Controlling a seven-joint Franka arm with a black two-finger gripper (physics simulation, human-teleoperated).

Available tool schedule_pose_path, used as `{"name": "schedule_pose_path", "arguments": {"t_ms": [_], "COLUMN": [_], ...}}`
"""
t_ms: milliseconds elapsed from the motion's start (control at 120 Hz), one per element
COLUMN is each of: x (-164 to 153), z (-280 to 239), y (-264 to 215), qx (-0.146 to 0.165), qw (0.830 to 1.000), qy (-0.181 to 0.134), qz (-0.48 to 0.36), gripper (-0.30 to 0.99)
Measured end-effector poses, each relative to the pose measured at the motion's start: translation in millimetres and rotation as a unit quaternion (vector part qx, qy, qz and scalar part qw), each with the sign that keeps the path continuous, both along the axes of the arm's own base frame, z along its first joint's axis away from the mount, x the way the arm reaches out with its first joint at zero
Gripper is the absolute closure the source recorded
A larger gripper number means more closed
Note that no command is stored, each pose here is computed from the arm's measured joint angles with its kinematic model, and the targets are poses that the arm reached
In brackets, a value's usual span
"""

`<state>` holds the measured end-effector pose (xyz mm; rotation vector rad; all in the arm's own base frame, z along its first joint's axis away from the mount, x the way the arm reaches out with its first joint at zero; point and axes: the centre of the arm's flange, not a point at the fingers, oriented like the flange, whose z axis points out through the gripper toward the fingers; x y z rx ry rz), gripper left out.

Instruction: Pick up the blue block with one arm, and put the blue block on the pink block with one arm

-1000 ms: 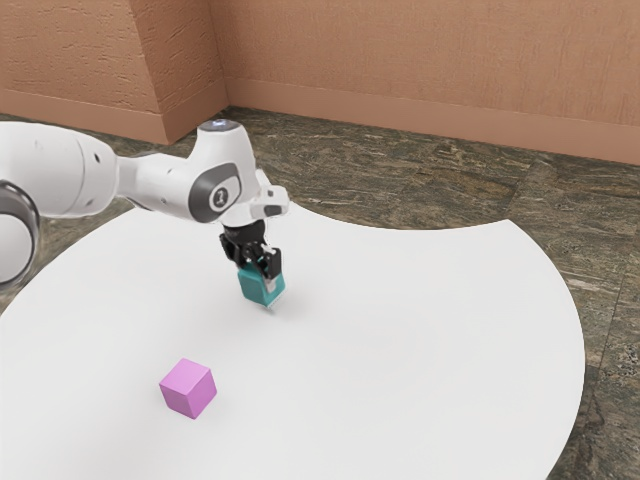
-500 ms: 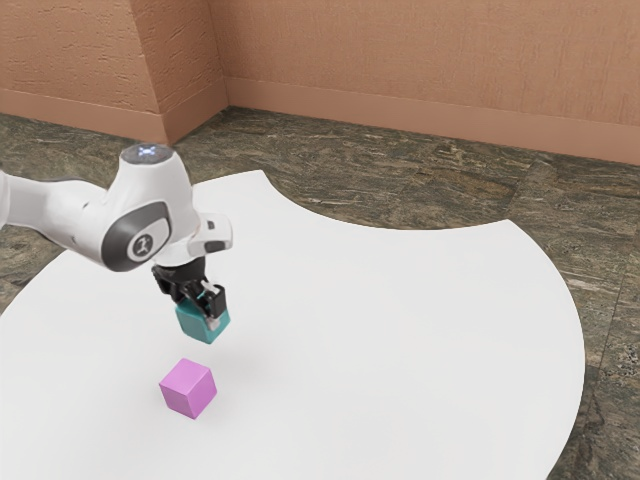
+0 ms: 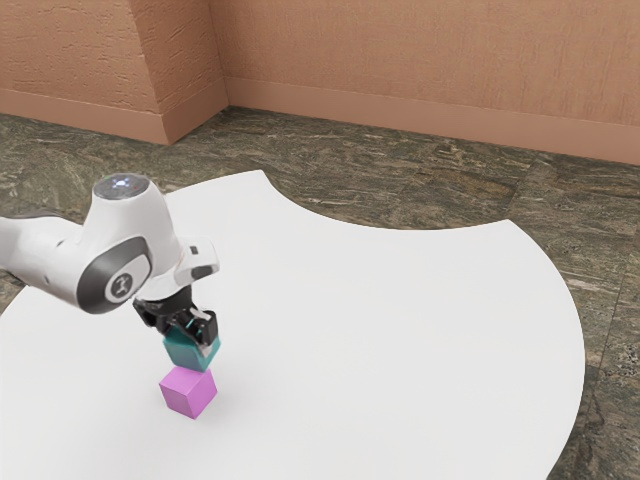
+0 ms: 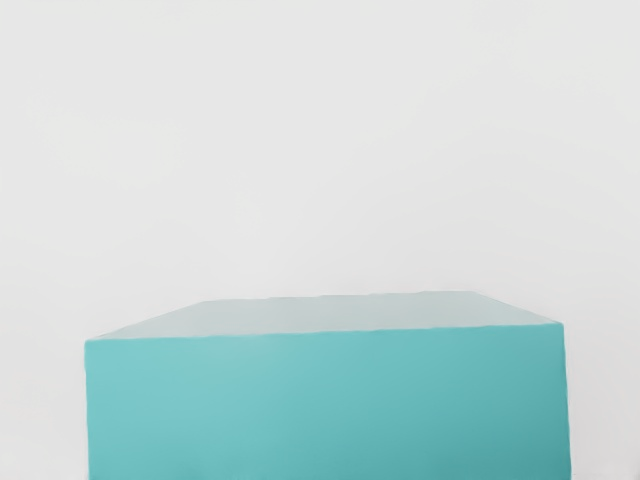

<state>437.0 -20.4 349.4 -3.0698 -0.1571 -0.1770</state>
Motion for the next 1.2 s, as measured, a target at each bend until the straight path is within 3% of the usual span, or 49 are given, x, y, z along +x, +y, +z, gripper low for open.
{"name": "schedule_pose_path", "arguments": {"t_ms": [200, 392, 667, 900, 1200], "x": [-6.8, -22.1, -53.9, -54.0, -41.1], "z": [-7.0, 10.2, -2.3, -3.8, 5.9], "y": [3.3, 1.8, -7.9, 9.2, 18.9], "qx": [-0.007, 0.006, -0.017, -0.044, -0.05], "qw": [1.0, 1.0, 0.999, 0.996, 0.992], "qy": [0.001, -0.008, 0.024, 0.031, 0.02], "qz": [0.022, 0.004, -0.036, -0.066, -0.116], "gripper": [0.35, 0.32, 0.29, 0.27, 0.31]}}
